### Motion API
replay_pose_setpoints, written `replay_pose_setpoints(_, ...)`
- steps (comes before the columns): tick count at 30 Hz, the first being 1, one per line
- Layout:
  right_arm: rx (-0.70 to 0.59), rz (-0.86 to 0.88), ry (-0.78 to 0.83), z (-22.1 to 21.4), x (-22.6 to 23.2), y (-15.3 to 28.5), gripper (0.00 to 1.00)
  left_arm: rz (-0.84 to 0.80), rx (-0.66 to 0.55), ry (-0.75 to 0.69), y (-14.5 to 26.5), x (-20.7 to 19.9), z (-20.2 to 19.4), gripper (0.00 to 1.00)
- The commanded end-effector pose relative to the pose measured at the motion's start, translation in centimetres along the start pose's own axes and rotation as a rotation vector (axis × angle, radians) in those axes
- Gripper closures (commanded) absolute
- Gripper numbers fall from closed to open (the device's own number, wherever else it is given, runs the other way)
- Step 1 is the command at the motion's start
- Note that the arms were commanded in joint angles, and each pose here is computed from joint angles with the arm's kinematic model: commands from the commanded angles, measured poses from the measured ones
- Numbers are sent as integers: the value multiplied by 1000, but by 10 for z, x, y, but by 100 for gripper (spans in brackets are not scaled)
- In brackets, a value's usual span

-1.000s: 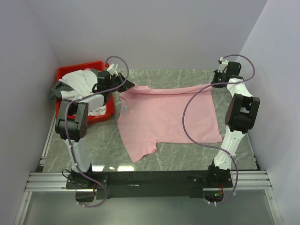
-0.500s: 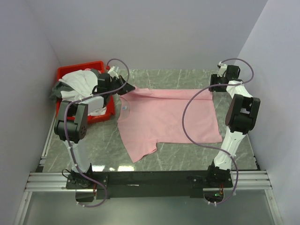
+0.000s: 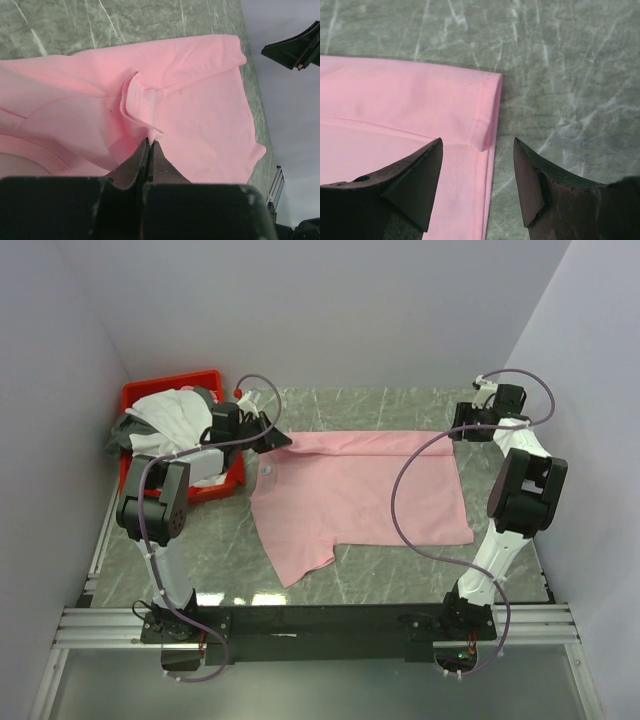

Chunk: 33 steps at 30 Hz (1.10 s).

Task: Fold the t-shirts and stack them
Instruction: Fold the tshirt

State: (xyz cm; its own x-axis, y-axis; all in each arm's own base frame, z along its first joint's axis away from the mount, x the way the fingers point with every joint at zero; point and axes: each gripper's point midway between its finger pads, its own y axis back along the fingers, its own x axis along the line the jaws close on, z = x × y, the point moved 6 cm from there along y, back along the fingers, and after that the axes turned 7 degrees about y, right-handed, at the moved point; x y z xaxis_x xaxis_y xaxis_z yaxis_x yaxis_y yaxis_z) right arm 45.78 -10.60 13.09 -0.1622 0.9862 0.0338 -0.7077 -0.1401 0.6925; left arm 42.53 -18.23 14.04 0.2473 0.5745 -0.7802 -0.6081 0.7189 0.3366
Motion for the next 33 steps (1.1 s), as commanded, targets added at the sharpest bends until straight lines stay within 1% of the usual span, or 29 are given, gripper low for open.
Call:
replay_pose_setpoints(1,-49,80,11,8,8,17,35,-52,-4,-64,6,-20,4,99)
replay_pose_setpoints(8,-27,113,0,-4,12,14,34,-23,9,-68,6,-17,-1,99)
replay_pose_setpoints(11,-27,121,2,-6,14,15,34,-4,24,-67,7,-16,-5,96)
replay_pose_setpoints(12,-31,125,3,-5,14,16,34,3,36,-72,7,-15,-7,86)
replay_pose_setpoints(14,-36,127,3,-5,15,19,34,27,78,-66,10,-15,-13,75)
replay_pose_setpoints(15,-42,129,5,-3,16,21,34,31,89,-90,11,-16,-15,68)
replay_pose_setpoints(17,-44,133,1,-4,17,23,34,53,89,-126,22,-26,-17,61)
replay_pose_setpoints(18,-47,134,8,-3,18,24,34,64,76,-175,27,-31,-16,55)
replay_pose_setpoints(19,-53,136,9,-2,19,27,34,54,40,-234,36,-51,-12,52)
replay_pose_setpoints(21,-62,136,11,-1,19,30,34,59,8,-327,46,-68,-7,43)
replay_pose_setpoints(22,-64,138,11,-1,20,31,34,38,-24,-369,54,-86,1,40)
replay_pose_setpoints(24,-69,144,10,0,22,33,34,59,-18,-392,52,-84,6,33)
replay_pose_setpoints(25,-69,152,10,-1,23,34,34,75,-7,-403,49,-86,15,32)
replay_pose_setpoints(26,-70,155,10,-1,24,35,34,107,22,-397,44,-79,17,32)
replay_pose_setpoints(27,-67,161,12,-2,25,36,34,110,70,-403,38,-73,17,32)
replay_pose_setpoints(28,-67,175,14,-4,28,38,33,134,154,-371,25,-59,16,27)
replay_pose_setpoints(29,-70,181,20,-4,29,41,33,141,185,-368,18,-54,15,25)
replay_pose_setpoints(30,-72,190,33,-4,31,44,33,150,238,-362,6,-40,8,24)
replay_pose_setpoints(31,-68,202,38,-7,33,46,33,153,258,-366,2,-43,9,24)
replay_pose_setpoints(33,-76,223,55,-8,37,52,33,197,274,-396,-6,-35,9,24)
